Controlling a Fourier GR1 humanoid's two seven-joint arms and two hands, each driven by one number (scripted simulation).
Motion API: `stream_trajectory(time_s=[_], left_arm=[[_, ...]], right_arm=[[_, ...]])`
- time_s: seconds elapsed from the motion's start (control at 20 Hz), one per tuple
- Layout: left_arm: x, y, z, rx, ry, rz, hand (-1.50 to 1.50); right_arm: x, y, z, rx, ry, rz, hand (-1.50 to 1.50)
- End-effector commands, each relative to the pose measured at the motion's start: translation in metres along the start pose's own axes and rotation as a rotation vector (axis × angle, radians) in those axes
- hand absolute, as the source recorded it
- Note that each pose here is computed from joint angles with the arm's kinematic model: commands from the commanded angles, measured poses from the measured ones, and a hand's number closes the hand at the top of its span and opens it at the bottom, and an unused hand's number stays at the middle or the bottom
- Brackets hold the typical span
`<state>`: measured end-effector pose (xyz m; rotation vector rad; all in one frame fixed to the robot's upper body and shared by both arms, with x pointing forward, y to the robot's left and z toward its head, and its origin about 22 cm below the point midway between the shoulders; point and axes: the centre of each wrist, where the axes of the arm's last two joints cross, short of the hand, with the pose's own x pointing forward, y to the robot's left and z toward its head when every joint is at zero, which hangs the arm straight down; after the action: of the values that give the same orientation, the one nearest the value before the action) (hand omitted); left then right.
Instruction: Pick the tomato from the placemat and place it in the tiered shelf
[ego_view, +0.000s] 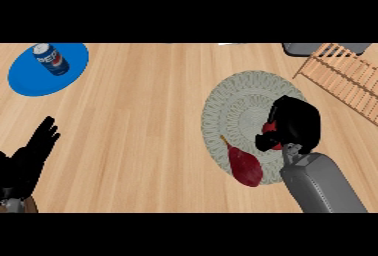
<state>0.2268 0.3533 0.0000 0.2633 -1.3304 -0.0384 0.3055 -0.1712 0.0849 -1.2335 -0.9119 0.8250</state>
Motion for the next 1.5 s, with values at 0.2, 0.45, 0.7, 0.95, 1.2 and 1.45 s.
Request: stream_trajectory(time_s=[0.2, 0.45, 0.7, 0.95, 1.2, 1.45], left_arm=[[0.005, 0.002, -0.006, -0.006, 0.001, 0.010, 0.00], [-0.006, -0.013, 0.001, 0.000, 0.017, 0.005, 0.00], [-0.014, 0.006, 0.001, -0.004, 0.003, -0.006, 0.00], [0.012, -0.007, 0.007, 0.003, 0.003, 0.003, 0.00], [-0.011, -0.002, -0.004, 0.004, 0.006, 0.018, 0.00], [-0.007, 0.011, -0.004, 0.011, 0.001, 0.000, 0.00]], right_arm=[[-0.064, -0.099, -0.024, -0.149, 0.107, -0.237, 1.50], [-0.068, -0.137, 0.009, -0.192, 0.095, -0.461, 1.50], [-0.053, -0.187, 0.048, -0.274, 0.102, -0.557, 1.50], [-0.082, -0.206, 0.060, -0.372, 0.124, -0.558, 1.50], [-0.095, -0.253, 0.051, -0.470, 0.138, -0.557, 1.50], [-0.096, -0.268, 0.045, -0.508, 0.243, -0.401, 1.50]])
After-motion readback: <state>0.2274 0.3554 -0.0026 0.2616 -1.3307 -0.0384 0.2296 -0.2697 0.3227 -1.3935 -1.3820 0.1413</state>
